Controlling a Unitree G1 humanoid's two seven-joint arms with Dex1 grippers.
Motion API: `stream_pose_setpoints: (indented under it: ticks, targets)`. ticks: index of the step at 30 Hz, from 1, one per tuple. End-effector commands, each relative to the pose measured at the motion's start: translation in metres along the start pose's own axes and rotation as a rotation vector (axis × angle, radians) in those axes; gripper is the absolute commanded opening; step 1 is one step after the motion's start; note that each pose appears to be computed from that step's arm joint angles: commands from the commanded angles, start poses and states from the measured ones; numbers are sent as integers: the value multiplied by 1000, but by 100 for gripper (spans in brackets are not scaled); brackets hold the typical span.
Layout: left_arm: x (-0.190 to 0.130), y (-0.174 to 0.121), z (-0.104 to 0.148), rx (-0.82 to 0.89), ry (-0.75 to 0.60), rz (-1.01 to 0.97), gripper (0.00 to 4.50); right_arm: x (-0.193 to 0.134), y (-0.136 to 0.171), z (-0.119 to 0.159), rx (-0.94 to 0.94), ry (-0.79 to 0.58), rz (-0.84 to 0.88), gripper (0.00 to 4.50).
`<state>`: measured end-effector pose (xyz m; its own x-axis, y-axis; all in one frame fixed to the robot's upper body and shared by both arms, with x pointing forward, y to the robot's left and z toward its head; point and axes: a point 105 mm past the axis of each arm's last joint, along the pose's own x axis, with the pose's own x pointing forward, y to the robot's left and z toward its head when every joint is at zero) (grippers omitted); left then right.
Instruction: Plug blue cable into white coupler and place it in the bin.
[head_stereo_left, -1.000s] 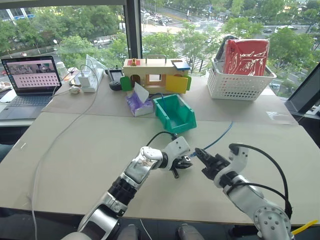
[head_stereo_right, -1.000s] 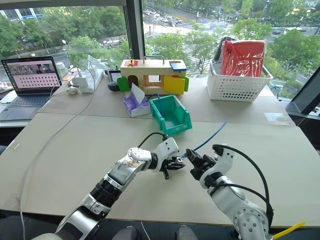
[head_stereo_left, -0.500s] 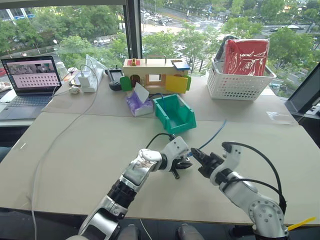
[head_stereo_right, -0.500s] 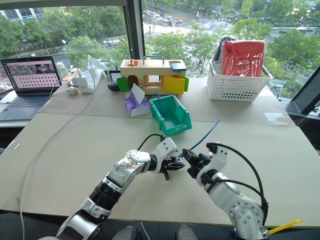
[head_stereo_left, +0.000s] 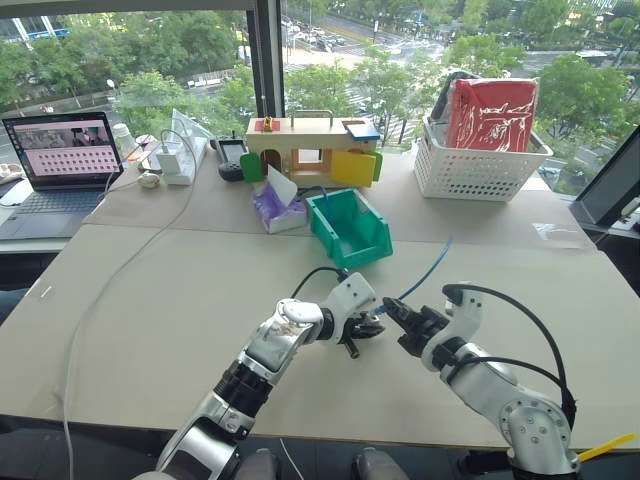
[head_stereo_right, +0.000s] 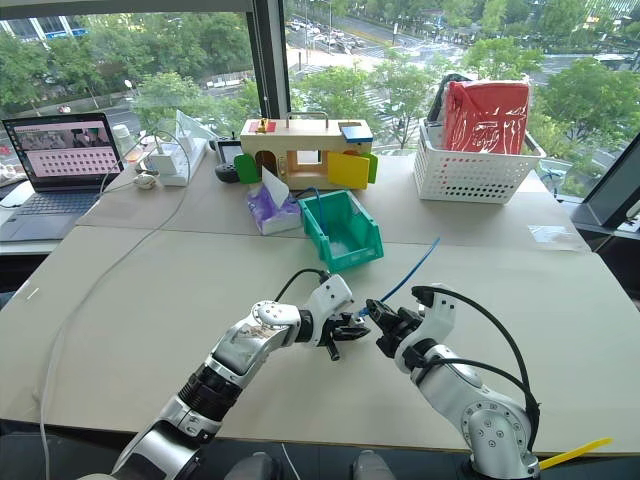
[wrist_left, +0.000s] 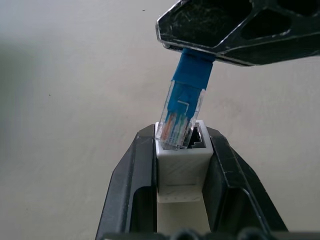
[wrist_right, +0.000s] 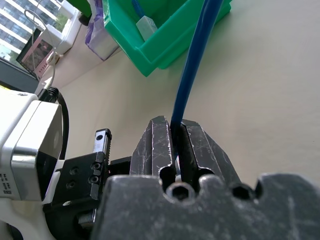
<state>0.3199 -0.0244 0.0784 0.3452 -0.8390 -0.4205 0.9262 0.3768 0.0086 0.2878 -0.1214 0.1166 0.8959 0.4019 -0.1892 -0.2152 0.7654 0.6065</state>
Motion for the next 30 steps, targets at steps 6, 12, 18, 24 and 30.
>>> stream_pose_setpoints:
  ticks: [6, 12, 18, 24, 30]
  targets:
    - [3, -4, -11, -33, 34, -15, 69, -2, 2, 2, -74, 7, 2, 0]
    - [3, -4, -11, -35, 33, -14, 69, -2, 2, 2, -85, 5, 1, 0]
    - [3, -6, -11, -32, 31, -14, 69, -3, 1, 1, -100, 14, -1, 0]
    - [4, -7, -11, -24, 35, -27, 69, -3, 4, -3, -99, 44, 28, 0]
    - [6, -9, -12, -9, 46, -43, 69, -6, 5, -9, -120, 82, 49, 0]
